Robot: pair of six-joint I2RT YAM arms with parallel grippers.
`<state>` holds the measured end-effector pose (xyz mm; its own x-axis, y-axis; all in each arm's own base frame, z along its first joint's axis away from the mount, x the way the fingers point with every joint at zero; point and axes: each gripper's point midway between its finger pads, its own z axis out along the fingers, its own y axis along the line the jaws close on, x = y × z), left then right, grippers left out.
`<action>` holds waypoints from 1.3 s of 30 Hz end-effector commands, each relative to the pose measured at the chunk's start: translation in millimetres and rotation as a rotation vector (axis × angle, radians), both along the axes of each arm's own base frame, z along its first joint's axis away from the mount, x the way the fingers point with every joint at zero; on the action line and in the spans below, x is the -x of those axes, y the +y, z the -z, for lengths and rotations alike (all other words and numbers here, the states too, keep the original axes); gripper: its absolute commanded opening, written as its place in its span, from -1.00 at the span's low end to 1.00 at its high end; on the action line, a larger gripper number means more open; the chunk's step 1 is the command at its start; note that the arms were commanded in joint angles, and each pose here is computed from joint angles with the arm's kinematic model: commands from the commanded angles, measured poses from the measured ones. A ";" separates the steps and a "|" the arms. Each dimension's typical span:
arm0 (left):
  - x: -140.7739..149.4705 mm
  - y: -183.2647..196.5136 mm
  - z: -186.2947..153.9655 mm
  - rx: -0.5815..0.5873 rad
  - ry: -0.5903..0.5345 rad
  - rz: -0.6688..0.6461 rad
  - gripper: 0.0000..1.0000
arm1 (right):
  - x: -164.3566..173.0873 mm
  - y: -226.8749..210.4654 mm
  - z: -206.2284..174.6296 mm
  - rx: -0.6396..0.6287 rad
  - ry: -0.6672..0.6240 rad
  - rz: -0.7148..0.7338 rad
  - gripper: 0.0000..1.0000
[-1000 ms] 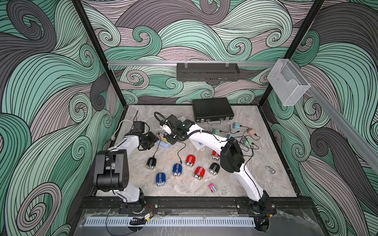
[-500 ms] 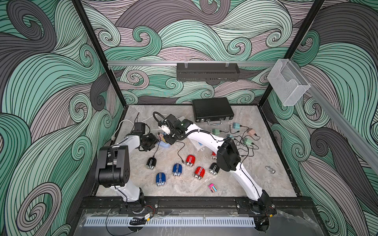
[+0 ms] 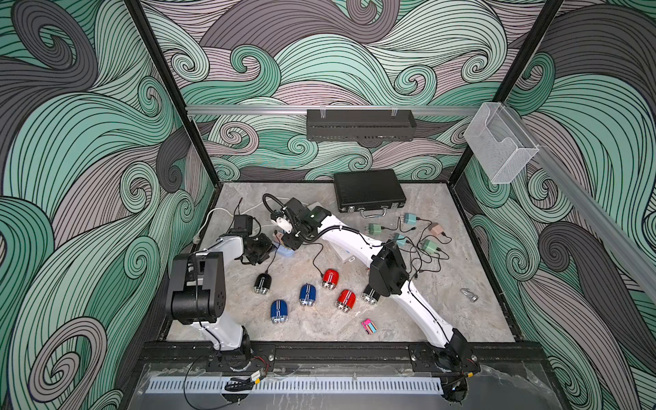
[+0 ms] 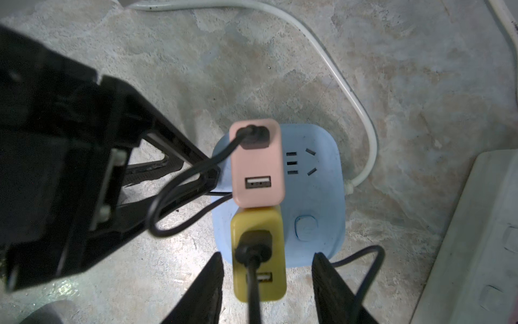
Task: Unplug the electric shaver
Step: Remove the plug from the socket.
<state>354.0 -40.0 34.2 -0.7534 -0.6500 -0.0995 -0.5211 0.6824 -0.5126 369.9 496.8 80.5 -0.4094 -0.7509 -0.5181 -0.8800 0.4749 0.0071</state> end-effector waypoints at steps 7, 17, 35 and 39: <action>5.3 7.2 10.9 -0.023 0.030 -0.004 -0.12 | 3.1 8.2 4.9 -0.017 0.017 -0.058 -0.12; 4.7 7.6 15.8 -0.025 0.044 -0.007 -0.13 | 5.1 11.7 8.0 -0.024 0.021 -0.076 -0.32; 2.7 6.5 18.3 -0.014 0.048 -0.011 -0.14 | 3.2 7.8 24.8 0.038 -0.015 -0.086 -0.31; 2.6 5.8 18.8 -0.009 0.047 -0.010 -0.13 | 1.0 7.1 25.6 0.045 -0.026 -0.083 -0.35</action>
